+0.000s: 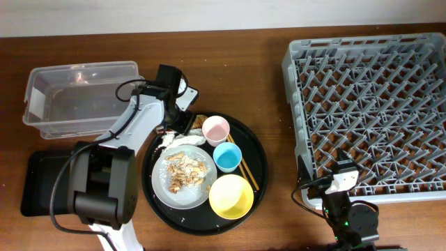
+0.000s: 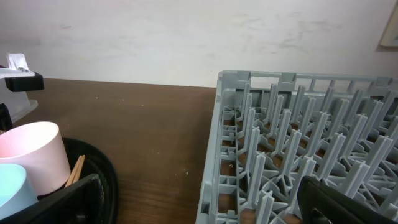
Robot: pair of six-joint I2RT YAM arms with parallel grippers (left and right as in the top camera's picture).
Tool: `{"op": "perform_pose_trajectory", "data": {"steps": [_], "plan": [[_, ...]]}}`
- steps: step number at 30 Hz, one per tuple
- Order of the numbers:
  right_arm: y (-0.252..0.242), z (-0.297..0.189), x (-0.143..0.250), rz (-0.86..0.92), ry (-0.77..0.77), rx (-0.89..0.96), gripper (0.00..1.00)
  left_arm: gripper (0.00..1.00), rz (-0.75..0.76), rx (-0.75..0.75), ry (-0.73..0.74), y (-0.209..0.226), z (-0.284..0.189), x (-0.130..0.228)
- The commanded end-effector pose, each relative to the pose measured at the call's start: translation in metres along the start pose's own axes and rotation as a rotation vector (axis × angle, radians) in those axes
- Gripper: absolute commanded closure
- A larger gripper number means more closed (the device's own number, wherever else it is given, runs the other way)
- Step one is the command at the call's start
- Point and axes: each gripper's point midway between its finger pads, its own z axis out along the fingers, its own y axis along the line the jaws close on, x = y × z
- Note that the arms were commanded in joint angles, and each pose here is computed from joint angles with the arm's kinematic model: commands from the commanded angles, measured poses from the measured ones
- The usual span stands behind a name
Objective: Sort waste into correct bins and load items into the dishwasher rack
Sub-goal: 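Reach the left gripper to the gold wrapper on the tray and grasp it, then carry the gold wrapper left and drop it into the clear bin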
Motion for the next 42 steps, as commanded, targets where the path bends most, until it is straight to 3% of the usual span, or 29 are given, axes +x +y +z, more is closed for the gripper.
{"op": "perform_pose_trajectory", "data": {"steps": [1,8,10,16,24,33,39,42], "plan": [[-0.003,0.0,0.002,-0.006,0.004,0.017,0.02,0.37,0.009,-0.004,0.01,0.001,0.002,0.0],[-0.003,0.0,0.002,-0.005,0.004,0.017,0.02,0.45,0.013,0.005,0.038,-0.003,0.007,0.008],[-0.003,0.0,0.002,-0.005,0.004,0.016,0.02,0.53,0.012,0.006,0.043,-0.004,0.007,0.009],[-0.003,0.0,0.002,-0.005,0.004,0.017,0.02,0.98,0.002,0.003,0.032,-0.003,0.006,0.006],[-0.003,0.0,0.002,-0.005,0.004,0.017,0.02,0.99,-0.072,-0.006,-0.021,0.001,-0.028,-0.021],[-0.003,0.0,0.002,-0.005,0.004,0.017,0.02,0.99,-0.139,0.07,-0.191,-0.012,-0.11,-0.059],[-0.003,0.0,0.002,-0.005,0.004,0.017,0.02,0.99,-0.406,-0.045,-0.363,0.046,-0.16,-0.067],[-0.003,0.0,0.002,-0.005,0.004,0.017,0.02,0.99,-0.694,-0.117,-0.435,0.098,-0.178,-0.056]]}}
